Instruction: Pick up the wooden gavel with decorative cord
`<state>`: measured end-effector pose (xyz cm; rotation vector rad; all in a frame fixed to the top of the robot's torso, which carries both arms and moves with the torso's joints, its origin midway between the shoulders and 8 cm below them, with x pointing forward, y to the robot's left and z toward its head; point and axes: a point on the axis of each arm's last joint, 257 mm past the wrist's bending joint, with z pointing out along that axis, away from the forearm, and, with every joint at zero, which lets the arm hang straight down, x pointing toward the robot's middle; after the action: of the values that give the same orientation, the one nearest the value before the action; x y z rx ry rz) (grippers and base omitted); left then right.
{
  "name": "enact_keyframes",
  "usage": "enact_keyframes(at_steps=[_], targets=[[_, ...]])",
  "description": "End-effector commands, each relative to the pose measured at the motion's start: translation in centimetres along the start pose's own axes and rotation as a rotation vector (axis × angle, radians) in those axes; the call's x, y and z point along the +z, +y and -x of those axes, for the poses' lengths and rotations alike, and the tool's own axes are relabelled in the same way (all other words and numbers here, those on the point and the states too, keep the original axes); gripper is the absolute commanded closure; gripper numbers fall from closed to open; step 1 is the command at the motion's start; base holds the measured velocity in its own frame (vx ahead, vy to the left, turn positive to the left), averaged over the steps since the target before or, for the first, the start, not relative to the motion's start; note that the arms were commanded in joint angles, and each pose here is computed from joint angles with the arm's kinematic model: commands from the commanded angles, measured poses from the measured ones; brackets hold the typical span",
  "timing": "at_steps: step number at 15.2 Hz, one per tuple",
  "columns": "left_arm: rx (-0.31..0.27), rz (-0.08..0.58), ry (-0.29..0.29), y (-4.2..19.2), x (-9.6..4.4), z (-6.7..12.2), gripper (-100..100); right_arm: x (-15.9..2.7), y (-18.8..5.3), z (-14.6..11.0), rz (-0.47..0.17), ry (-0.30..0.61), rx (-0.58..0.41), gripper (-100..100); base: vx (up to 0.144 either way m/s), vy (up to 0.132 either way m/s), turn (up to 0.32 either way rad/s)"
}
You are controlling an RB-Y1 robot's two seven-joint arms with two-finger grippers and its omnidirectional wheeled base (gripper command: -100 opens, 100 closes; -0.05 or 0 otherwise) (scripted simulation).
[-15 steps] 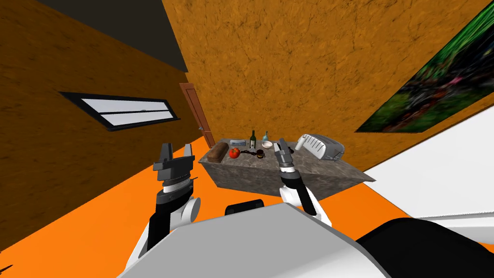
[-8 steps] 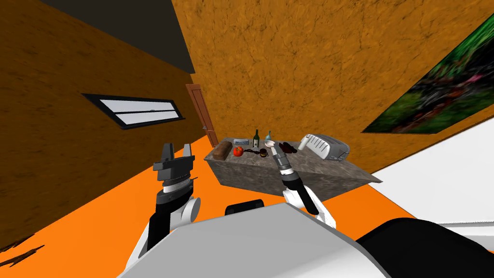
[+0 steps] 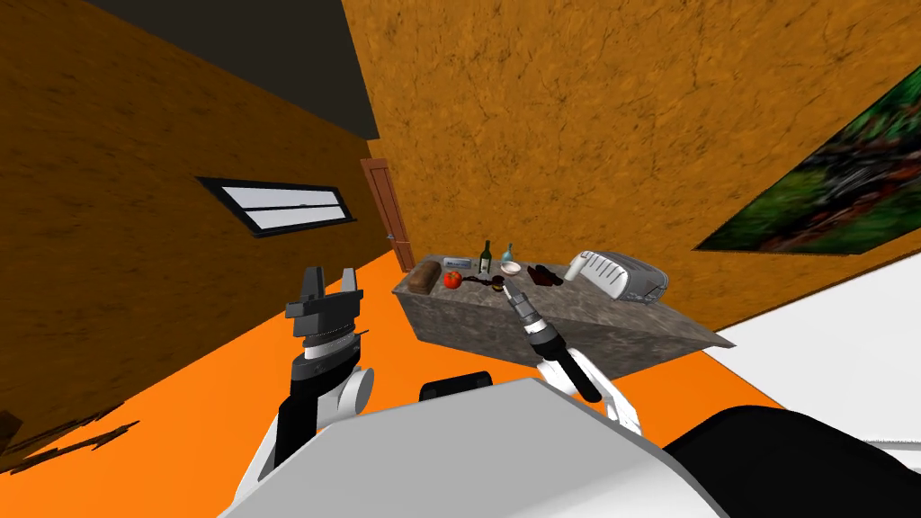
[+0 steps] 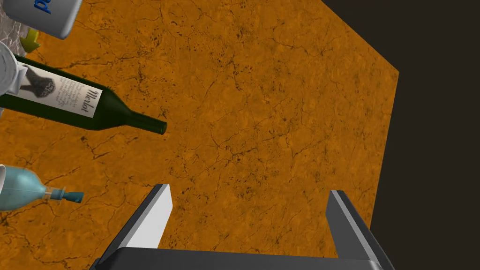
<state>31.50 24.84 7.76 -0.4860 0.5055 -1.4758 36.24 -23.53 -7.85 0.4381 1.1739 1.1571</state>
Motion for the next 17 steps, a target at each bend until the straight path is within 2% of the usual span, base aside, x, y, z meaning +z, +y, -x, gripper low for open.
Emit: enact_keyframes(at_steps=[1,3,4,6,7,9,10,12,13,16,17], targets=[[0.0,0.0,0.0,0.0,0.0,0.0,0,-1.0,-2.2,-0.7,-0.048,0.051,-0.019,-100,-0.026,0.066,0.125],[0.0,0.0,0.0,0.0,0.0,0.0,0,-1.1,-2.2,-0.9,-0.047,0.081,-0.037,-100,-0.023,0.065,0.068],[0.0,0.0,0.0,0.0,0.0,0.0,0,-2.2,-4.2,-1.4,-0.091,0.115,-0.047,-100,-0.025,0.076,0.117],[0.0,0.0,0.0,0.0,0.0,0.0,0,-2.4,-4.2,-1.6,-0.09,0.147,-0.067,-100,-0.017,0.062,0.083],[0.0,0.0,0.0,0.0,0.0,0.0,0,-3.6,-6.2,-2.0,-0.137,0.178,-0.076,-100,-0.016,0.064,0.131],[0.0,0.0,0.0,0.0,0.0,0.0,0,-3.8,-6.3,-2.1,-0.136,0.214,-0.099,-100,-0.016,0.065,0.084],[0.0,0.0,0.0,0.0,0.0,0.0,0,-5.3,-8.3,-2.4,-0.183,0.244,-0.108,-100,-0.018,0.075,0.122],[0.0,0.0,0.0,0.0,0.0,0.0,0,-5.5,-8.5,-2.4,-0.183,0.282,-0.132,-100,-0.011,0.075,0.088],[0.0,0.0,0.0,0.0,0.0,0.0,0,-7.0,-10.3,-2.6,-0.228,0.312,-0.14,-100,-0.002,0.081,0.141],[0.0,0.0,0.0,0.0,0.0,0.0,0,-7.4,-10.6,-2.5,-0.232,0.35,-0.167,-100,-0.002,0.052,0.063],[0.0,0.0,0.0,0.0,0.0,0.0,0,-9.2,-12.6,-2.5,-0.283,0.391,-0.183,-100,0.003,0.058,0.171]])
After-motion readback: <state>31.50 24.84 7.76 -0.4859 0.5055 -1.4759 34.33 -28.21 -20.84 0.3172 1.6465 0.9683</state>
